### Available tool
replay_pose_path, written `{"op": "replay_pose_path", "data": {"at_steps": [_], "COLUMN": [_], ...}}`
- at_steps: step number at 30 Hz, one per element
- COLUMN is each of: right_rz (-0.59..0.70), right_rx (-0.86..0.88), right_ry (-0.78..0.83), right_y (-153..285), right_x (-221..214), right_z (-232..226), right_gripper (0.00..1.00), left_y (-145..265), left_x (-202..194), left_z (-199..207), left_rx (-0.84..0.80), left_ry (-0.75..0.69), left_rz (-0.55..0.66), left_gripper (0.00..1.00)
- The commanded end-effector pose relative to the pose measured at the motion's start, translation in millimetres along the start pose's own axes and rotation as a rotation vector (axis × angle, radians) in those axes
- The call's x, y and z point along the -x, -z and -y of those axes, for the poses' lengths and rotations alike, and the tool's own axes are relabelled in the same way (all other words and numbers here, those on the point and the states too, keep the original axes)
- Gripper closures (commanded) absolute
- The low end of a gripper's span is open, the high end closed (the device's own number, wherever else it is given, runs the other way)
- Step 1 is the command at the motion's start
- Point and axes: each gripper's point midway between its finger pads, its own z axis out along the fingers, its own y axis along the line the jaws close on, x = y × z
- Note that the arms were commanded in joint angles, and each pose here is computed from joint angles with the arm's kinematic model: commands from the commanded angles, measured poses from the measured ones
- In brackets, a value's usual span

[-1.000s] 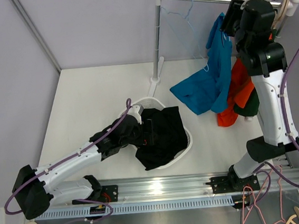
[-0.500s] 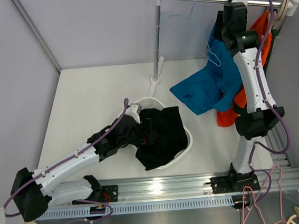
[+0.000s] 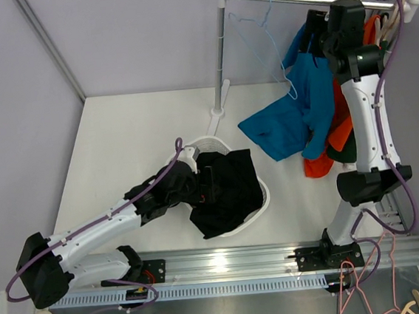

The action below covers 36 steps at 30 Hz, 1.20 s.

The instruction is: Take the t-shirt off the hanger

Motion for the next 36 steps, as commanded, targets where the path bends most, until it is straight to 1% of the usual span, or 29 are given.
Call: {"op": "replay_pose_path", "data": {"at_steps": [1,2,3,5,8,10,12,13,14,15,16,20,21,26,27,29,30,31,32,33,35,36], "right_rz": [0.082,0.084,0.086,0.080,0.104,0.088,0.091,0.070,0.086,0.086,0.077,0.098,0.110,0.141,0.141,0.153,0.152,0.153,0.162,0.159,0.159,0.153], "right_rx": [0.050,0.049,0.043,0.031,-0.001,-0.015,-0.021,-0.026,-0.026,-0.025,-0.026,-0.029,-0.028,-0.041,-0.043,-0.046,-0.048,-0.059,-0.064,-0.074,-0.094,-0.103], "right_ry": [-0.017,-0.017,-0.018,-0.009,0.003,0.014,0.018,0.023,0.021,0.021,0.025,0.023,0.020,0.028,0.031,0.039,0.040,0.044,0.049,0.054,0.072,0.076], "right_y": [51.9,61.1,65.4,69.0,69.1,56.3,48.7,34.0,32.4,27.3,16.8,1.7,0.8,-10.4,-13.4,-17.2,-20.5,-22.5,-24.3,-28.6,-34.2,-38.2], "right_x": [29.9,31.2,32.0,28.3,29.8,26.3,30.9,25.7,32.3,32.5,29.3,35.9,39.9,45.8,45.2,47.4,46.2,45.6,47.4,45.4,44.0,41.3], "right_z": [0.7,2.9,5.0,8.9,16.6,19.1,21.2,20.7,21.1,20.2,19.6,18.5,17.8,17.5,17.4,18.0,17.9,19.7,20.4,21.7,24.9,27.2], "right_gripper": [0.24,0.24,0.17,0.12,0.09,0.09,0.13,0.14,0.18,0.23,0.24,0.26,0.28,0.30,0.32,0.40,0.47,0.56,0.68,0.82,0.90,0.90], "left_y": [1.0,1.5,1.2,1.5,0.8,0.5,0.2,0.5,0.0,0.3,0.1,1.1,1.0,2.1,2.6,2.9,3.0,2.1,2.0,2.4,1.4,0.8], "left_x": [9.8,10.7,10.6,10.8,10.4,9.9,9.5,11.0,9.8,10.0,9.5,11.2,11.2,13.0,14.8,14.4,14.7,12.0,11.4,11.7,9.4,8.4], "left_z": [11.1,11.5,11.8,13.4,15.5,16.2,16.2,17.2,16.4,17.3,16.9,16.4,16.3,14.6,14.4,13.6,13.2,10.9,10.5,11.3,9.8,8.2], "left_rx": [-0.038,-0.039,-0.041,-0.046,-0.054,-0.056,-0.055,-0.058,-0.055,-0.057,-0.056,-0.051,-0.050,-0.038,-0.036,-0.033,-0.032,-0.027,-0.027,-0.030,-0.027,-0.023], "left_ry": [-0.007,-0.008,-0.008,-0.008,-0.007,-0.008,-0.010,-0.010,-0.010,-0.010,-0.010,-0.014,-0.017,-0.029,-0.031,-0.035,-0.034,-0.036,-0.036,-0.037,-0.037,-0.037], "left_rz": [0.027,0.029,0.028,0.028,0.025,0.023,0.022,0.026,0.022,0.023,0.021,0.025,0.024,0.029,0.032,0.034,0.036,0.031,0.031,0.033,0.029,0.028], "left_gripper": [0.00,0.00,0.00,0.00,0.01,0.00,0.01,0.01,0.01,0.01,0.00,0.01,0.01,0.00,0.01,0.01,0.00,0.01,0.01,0.00,0.00,0.00]}}
